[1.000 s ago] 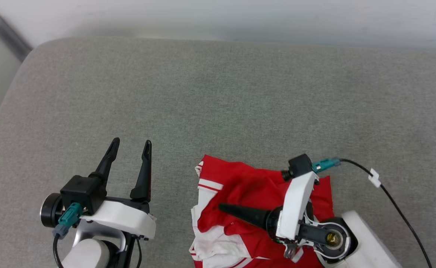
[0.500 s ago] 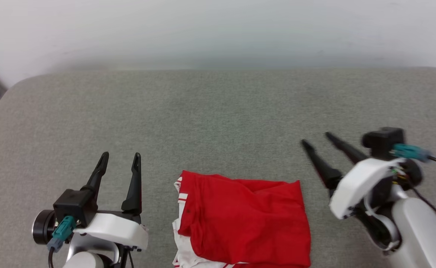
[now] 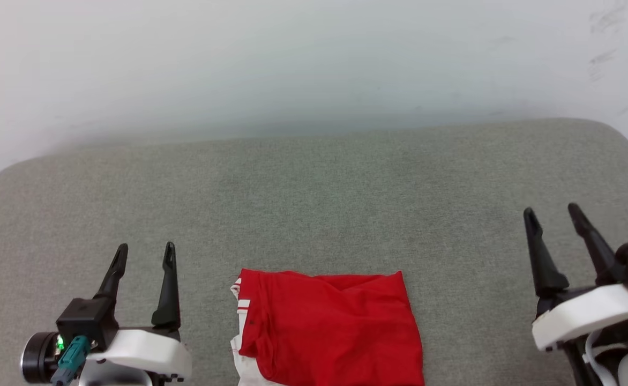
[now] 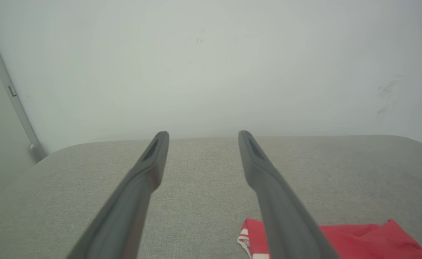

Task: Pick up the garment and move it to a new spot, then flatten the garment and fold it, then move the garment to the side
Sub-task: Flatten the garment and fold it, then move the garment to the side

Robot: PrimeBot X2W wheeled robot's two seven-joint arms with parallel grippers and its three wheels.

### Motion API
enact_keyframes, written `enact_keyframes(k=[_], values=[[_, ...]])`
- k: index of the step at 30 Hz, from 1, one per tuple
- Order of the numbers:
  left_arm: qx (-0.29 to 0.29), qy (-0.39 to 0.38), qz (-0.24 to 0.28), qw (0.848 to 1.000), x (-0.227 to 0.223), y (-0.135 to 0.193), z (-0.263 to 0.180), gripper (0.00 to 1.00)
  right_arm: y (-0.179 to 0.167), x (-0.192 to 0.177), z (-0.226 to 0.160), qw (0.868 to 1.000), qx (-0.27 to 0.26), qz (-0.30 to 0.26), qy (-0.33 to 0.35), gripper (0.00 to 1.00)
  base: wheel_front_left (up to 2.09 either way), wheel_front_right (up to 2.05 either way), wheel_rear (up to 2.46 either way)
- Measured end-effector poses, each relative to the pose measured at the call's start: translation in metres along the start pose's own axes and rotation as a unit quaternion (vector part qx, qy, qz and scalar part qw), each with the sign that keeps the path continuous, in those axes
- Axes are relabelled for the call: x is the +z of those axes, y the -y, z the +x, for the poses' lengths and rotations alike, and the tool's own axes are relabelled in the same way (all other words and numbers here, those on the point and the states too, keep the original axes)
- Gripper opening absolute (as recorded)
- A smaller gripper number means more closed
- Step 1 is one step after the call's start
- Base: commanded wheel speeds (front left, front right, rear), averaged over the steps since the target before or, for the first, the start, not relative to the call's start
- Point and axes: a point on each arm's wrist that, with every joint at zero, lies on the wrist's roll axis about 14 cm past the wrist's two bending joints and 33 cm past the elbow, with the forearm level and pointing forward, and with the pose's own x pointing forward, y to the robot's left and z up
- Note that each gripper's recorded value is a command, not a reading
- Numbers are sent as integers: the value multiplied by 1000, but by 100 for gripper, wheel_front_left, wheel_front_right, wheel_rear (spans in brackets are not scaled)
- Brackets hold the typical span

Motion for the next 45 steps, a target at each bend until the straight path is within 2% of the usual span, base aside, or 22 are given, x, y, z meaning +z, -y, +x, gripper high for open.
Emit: enact_keyframes(k=[7, 21, 25, 28, 31, 33, 38, 42, 45], values=[[16, -13, 13, 1000, -6, -11, -11, 100, -15, -10, -20, 1000, 5, 16, -15, 100, 0, 0, 0], [22, -15, 20, 999, -9, -17, -11, 100, -13, -15, -17, 999, -3, 28, -27, 100, 0, 0, 0], [23, -10, 21, 999, -6, -19, -7, 100, -2, -28, -15, 996, -16, 60, -56, 100, 0, 0, 0], [28, -2, 20, 999, -3, -21, -3, 100, 15, -50, -16, 989, -33, 93, -108, 100, 0, 0, 0], [32, 7, 19, 999, 1, -22, 1, 100, 22, -81, -18, 973, -33, 133, -186, 100, 0, 0, 0], [36, 10, 16, 999, 2, -24, 4, 100, 21, -104, -21, 956, -24, 155, -248, 100, 0, 0, 0], [52, 12, 13, 998, -1, -31, 9, 100, -10, -155, -31, 900, 29, 202, -386, 100, 0, 0, 0], [61, 3, 10, 998, -10, -35, 13, 100, -56, -182, -37, 846, 85, 259, -459, 100, 0, 0, 0], [65, -3, 11, 998, -17, -38, 18, 100, -84, -193, -33, 818, 119, 290, -483, 100, 0, 0, 0]])
